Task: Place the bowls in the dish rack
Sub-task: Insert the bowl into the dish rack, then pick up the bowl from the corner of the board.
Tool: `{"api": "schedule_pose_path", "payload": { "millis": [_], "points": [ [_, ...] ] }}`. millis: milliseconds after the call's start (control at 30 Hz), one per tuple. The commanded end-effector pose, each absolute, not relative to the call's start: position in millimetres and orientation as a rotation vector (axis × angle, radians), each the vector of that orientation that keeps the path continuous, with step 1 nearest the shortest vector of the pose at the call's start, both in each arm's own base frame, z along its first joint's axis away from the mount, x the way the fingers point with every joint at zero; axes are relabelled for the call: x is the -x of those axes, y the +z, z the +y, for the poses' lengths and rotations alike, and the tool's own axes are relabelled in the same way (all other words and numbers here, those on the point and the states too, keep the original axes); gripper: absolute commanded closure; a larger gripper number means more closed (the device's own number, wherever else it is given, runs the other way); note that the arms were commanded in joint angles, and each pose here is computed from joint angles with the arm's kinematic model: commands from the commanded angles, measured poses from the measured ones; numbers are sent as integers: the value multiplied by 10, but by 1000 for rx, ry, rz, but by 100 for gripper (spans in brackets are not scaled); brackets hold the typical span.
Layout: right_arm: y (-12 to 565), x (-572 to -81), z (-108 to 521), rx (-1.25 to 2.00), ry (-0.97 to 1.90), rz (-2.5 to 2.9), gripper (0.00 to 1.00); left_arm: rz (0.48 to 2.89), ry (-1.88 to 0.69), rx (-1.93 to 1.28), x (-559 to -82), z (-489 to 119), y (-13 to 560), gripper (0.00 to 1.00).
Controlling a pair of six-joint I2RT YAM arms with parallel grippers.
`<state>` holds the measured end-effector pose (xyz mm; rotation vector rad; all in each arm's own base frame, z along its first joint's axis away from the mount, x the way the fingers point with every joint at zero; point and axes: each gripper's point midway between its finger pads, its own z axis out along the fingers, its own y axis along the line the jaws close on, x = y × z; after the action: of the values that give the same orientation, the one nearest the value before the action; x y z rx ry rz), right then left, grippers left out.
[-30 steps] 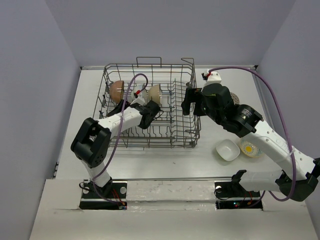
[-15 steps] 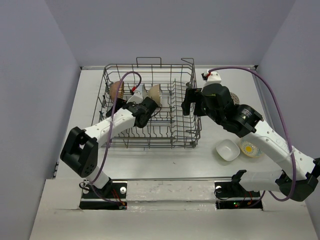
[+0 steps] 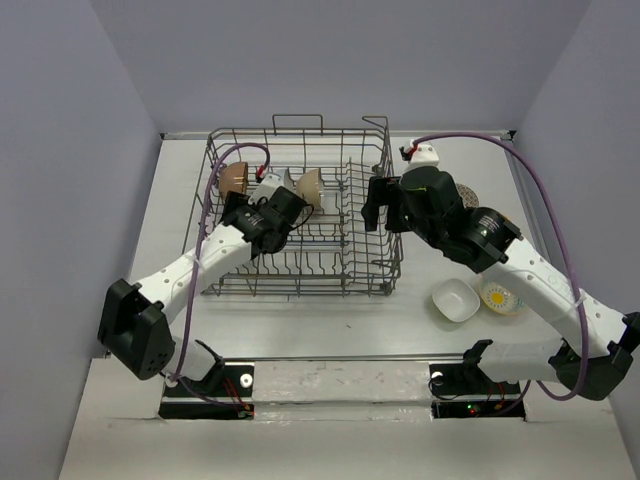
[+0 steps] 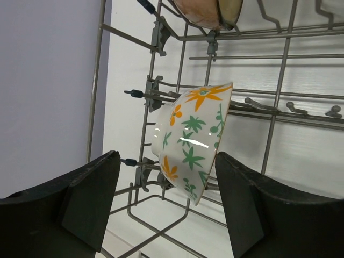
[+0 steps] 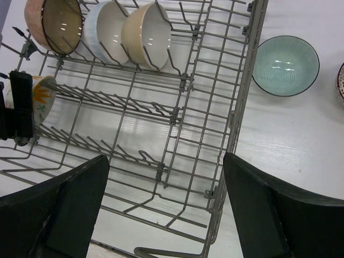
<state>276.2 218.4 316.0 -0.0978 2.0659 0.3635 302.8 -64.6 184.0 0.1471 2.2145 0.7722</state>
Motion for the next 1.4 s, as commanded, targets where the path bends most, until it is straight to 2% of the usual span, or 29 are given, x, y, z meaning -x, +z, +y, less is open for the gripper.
{"api": "schedule_pose_path", "payload": {
  "millis": [0,200,367,533,633,967,1267,1367],
  "points": [
    [3390,-2783,2205,87,386,2015,8,2147,627,-96,-3093,-737,2197,16],
    [3395,-2796,2174,77,367,2011,8,2136,409,-120,-3062,-925,2385,16],
    [3445,-2764,2106,53,367,1998,8,2081,104,-159,-2997,-1229,2669,16],
    [3392,-2735,1810,-48,273,1974,7,2002,-219,-209,-2899,-1625,2928,16],
    [3351,-2726,1547,-153,178,1942,6,1962,-327,-219,-2853,-1765,3030,16],
    [2798,-2907,435,-456,-68,2022,2,1879,-432,-198,-2800,-1860,3199,16],
    [2033,-2924,132,-616,-8,2217,1,1827,-486,-204,-2723,-1866,3227,14],
    [1918,-3080,90,-698,97,2251,5,1833,-470,-208,-2740,-1856,3124,13]
  ]
}}
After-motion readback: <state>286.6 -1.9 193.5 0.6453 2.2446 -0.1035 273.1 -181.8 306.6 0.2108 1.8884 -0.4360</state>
